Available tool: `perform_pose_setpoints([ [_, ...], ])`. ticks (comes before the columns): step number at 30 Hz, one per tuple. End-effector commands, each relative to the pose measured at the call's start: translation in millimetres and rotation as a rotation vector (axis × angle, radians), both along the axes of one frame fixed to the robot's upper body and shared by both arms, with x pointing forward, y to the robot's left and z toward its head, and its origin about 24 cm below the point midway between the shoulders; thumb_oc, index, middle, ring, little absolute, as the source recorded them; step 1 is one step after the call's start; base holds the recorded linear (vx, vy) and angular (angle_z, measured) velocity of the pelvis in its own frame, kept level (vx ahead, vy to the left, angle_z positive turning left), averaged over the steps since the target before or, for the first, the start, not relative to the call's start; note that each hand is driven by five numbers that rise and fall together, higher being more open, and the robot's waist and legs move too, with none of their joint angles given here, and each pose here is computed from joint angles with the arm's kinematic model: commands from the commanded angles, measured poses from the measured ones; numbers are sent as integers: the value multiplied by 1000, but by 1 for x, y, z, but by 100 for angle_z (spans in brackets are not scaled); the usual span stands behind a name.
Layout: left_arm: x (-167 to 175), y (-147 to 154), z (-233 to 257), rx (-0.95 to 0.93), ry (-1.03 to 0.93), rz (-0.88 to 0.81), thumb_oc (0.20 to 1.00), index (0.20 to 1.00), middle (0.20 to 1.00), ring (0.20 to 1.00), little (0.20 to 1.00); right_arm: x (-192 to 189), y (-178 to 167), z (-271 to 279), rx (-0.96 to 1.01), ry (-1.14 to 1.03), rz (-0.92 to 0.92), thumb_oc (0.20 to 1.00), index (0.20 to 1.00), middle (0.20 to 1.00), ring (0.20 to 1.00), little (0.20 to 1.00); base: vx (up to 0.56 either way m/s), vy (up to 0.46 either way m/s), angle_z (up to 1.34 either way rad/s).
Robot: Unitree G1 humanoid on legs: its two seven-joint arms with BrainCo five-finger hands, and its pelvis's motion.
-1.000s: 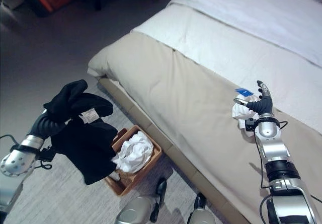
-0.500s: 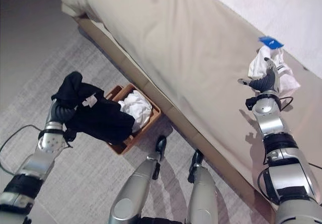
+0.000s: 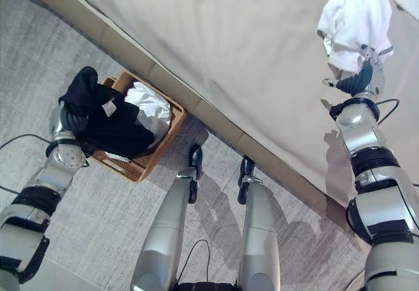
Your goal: Pick up clothes into the bucket
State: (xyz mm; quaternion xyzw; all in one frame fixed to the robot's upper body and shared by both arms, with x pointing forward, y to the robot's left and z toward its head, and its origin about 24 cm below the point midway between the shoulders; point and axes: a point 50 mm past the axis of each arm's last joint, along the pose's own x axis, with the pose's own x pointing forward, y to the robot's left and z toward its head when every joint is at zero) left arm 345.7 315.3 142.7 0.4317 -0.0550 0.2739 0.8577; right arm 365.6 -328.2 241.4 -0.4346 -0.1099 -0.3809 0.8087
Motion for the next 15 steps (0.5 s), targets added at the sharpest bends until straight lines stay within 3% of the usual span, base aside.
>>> perform_pose_setpoints([
  [1,-7,26,22,37,-70,100,247,247,247,247,247,-17,-25,35,-134,-73,-143,1000,1000,1000,1000,1000,-15,-4,-13],
  [2,-6,26,20,25,-61,106,338,338,338,338,338,-16,-23,42,-119,-88,-128,1000,1000,1000,1000,1000,-11,-14,-12],
  [3,-5,26,19,12,-55,111,495,495,495,495,495,-15,-21,46,-124,-94,-119,1000,1000,1000,1000,1000,-7,-31,-5],
  [4,-3,25,16,-15,-44,109,539,539,539,539,539,-14,-20,50,-108,-103,-109,1000,1000,1000,1000,1000,-3,-31,-7],
  [6,-1,25,16,-35,-39,114,589,589,589,589,589,-12,-19,55,-105,-108,-103,1000,1000,1000,1000,1000,-3,-19,-6],
  [8,3,22,17,-66,-41,102,539,539,539,539,539,-12,-22,57,-81,-106,-104,1000,1000,1000,1000,1000,0,0,0],
  [9,4,23,18,-82,-38,108,410,410,410,410,410,-12,-22,60,-75,-110,-103,1000,1000,1000,1000,1000,0,0,0],
  [10,4,24,20,-88,-40,109,410,410,410,410,410,-11,-20,63,-68,-123,-93,1000,1000,1000,1000,1000,0,0,0],
  [11,4,26,21,-92,-32,118,583,583,583,583,583,-9,-13,74,-63,-163,-58,1000,1000,1000,1000,1000,0,0,0],
  [12,4,26,21,-93,-33,118,1000,1000,1000,1000,1000,-9,-13,74,-63,-164,-58,693,693,693,693,693,0,0,0],
  [13,3,29,20,-102,-26,137,1000,1000,1000,1000,1000,-9,-7,82,-57,-202,-29,200,200,200,200,200,0,0,0],
  [15,4,32,19,-105,-7,162,1000,1000,1000,1000,1000,-9,-1,89,-45,-246,-4,200,200,200,200,200,0,0,0],
])
